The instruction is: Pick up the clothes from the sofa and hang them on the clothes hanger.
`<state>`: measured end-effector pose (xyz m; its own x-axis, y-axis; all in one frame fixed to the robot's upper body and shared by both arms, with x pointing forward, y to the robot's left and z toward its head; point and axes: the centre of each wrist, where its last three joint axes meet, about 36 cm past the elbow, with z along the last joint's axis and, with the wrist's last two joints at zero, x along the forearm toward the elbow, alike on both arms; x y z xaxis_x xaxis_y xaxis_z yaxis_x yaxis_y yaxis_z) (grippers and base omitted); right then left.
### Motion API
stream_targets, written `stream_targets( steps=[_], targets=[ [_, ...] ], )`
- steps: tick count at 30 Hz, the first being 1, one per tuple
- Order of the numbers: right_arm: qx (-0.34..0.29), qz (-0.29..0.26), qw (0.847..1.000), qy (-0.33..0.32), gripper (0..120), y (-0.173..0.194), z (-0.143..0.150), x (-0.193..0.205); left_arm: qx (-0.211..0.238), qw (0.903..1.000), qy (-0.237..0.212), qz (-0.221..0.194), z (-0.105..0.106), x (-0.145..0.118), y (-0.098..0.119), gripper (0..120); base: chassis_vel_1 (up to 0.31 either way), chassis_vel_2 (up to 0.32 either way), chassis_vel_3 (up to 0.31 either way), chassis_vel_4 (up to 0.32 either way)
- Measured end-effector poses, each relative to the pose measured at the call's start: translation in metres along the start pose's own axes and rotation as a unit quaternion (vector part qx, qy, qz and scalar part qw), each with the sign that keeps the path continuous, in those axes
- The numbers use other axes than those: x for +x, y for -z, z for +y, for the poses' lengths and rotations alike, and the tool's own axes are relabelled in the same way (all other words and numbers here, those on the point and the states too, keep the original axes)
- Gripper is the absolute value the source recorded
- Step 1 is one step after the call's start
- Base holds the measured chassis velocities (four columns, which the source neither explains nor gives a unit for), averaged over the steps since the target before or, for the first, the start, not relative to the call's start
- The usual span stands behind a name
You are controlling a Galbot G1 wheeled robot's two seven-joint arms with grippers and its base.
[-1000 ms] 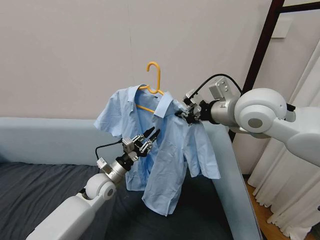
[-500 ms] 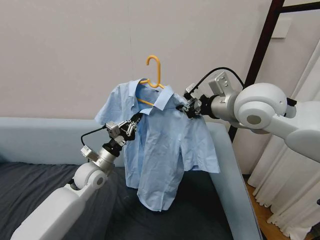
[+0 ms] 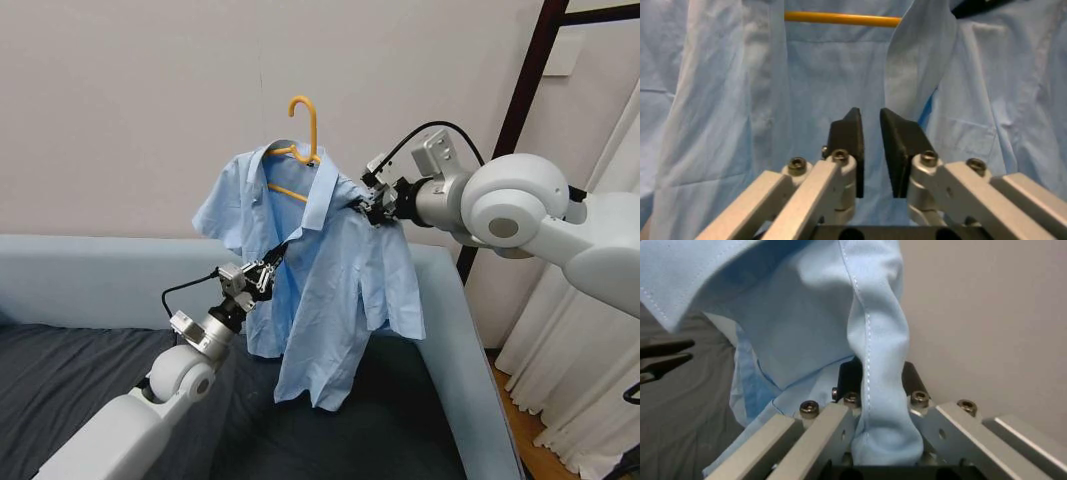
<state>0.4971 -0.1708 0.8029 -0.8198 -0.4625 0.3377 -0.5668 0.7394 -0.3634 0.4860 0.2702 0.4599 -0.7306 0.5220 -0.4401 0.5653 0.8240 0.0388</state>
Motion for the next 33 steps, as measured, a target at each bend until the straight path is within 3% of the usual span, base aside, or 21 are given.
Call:
stream_targets(
  steps=[1,9,13,22,26,33],
  targets=[
    [0.001,0.002,1.0,-0.002,1,0.0,0.001,-0.001,-0.007,1.0,0.002,0.0,-0.001,0.008,0.002,26,0.0,0.0,0.0,0.0],
    [0.005,0.007,1.0,-0.001,1,-0.002,0.005,-0.002,-0.014,0.9989,0.035,-0.028,-0.008,0.02,0.025,52,0.0,0.0,0.0,0.0],
    [0.006,0.013,1.0,0.003,1,-0.007,0.011,-0.003,-0.023,0.9947,0.096,-0.028,-0.012,0.008,0.037,70,0.0,0.0,0.0,0.0],
    [0.002,0.019,1.0,0.018,1,-0.014,0.019,-0.003,-0.041,0.9932,0.109,-0.006,0.008,-0.021,0.03,97,0.0,0.0,0.0,0.0],
    [-0.002,0.022,1.0,0.021,1,-0.017,0.02,-0.005,-0.049,0.9935,0.103,-0.006,0.019,-0.034,0.024,93,0.0,0.0,0.0,0.0],
    [-0.006,0.023,0.999,0.021,1,-0.019,0.019,-0.006,-0.055,0.9933,0.101,-0.016,0.03,-0.047,0.02,68,0.0,0.0,0.0,0.0]
  ],
)
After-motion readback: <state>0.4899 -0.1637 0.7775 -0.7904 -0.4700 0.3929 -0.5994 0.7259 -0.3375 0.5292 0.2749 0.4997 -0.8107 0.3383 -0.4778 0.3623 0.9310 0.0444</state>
